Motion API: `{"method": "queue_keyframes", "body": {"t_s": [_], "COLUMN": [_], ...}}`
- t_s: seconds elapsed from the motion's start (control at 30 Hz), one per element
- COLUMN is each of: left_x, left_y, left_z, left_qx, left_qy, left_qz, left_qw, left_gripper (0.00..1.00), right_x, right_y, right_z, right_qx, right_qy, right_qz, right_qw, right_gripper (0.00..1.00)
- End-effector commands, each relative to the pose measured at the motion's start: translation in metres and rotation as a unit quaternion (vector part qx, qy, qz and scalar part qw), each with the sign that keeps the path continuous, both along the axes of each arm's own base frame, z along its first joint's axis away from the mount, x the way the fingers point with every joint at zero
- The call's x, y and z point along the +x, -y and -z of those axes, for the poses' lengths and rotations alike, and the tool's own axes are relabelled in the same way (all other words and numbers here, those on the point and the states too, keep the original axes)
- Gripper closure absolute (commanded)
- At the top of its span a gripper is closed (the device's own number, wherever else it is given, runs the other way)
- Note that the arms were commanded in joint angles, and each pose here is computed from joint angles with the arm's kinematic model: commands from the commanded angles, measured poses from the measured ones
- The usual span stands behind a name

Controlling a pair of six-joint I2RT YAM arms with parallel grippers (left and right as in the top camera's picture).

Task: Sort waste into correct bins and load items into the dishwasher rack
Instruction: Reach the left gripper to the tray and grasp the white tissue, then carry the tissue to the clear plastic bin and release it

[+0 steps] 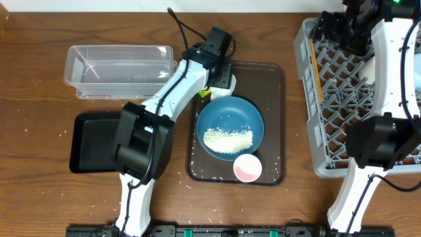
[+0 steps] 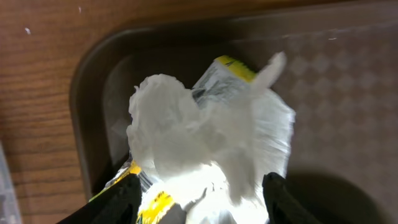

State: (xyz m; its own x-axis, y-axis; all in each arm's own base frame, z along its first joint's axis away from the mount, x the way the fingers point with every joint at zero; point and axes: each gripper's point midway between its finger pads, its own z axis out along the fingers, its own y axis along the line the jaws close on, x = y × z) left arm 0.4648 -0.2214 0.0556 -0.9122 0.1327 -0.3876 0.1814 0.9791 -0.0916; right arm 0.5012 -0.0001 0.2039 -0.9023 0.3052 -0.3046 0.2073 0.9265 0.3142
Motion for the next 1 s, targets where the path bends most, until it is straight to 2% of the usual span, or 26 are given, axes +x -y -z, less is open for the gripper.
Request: {"method": "queue_keyframes", "body": {"t_s": [0.0,0.2,0.4,0.47,0.57,0.6,0.73,0.97], "left_x": [0.006,0.005,-0.001,-0.002,-0.002,-0.002,-0.001,-0.006], "left_y": [0.002,0.017,0.023,0.024,0.023,0.023,0.024,0.021], "left_z": [0.004,0.005,0.009,0.010,0.010,0.008,-0.009,-0.081], "left_qx": [0.004,-0.001,0.007,0.007,0.008,0.007,-0.001,-0.029], "left_qy": [0.008,0.016,0.017,0.016,0.015,0.017,0.031,0.080], "left_qz": [-0.027,-0.012,-0.006,-0.005,-0.005,-0.005,-0.005,-0.006], "left_qw": [1.000,1.000,1.000,1.000,1.000,1.000,1.000,0.996], "left_gripper": [0.39,0.44,0.58,0.66,0.91,0.94,0.94,0.94], "right_x": [-0.001,-0.001,-0.001,-0.001,-0.001,-0.001,-0.001,-0.001], "right_y": [-0.003,-0.003,-0.005,-0.005,-0.005,-0.005,-0.006,-0.006], "right_z": [-0.013,-0.013,-0.013,-0.013,-0.013,-0.013,-0.013,-0.013], "right_qx": [0.004,0.003,0.004,0.003,0.004,0.004,0.004,0.003], "right_qy": [0.013,0.013,0.012,0.013,0.012,0.012,0.012,0.012], "right_qz": [0.003,0.003,0.002,0.001,0.002,0.002,0.001,0.001], "right_qw": [1.000,1.000,1.000,1.000,1.000,1.000,1.000,1.000], "right_gripper": [0.01,0.01,0.01,0.01,0.01,0.01,0.01,0.01]}}
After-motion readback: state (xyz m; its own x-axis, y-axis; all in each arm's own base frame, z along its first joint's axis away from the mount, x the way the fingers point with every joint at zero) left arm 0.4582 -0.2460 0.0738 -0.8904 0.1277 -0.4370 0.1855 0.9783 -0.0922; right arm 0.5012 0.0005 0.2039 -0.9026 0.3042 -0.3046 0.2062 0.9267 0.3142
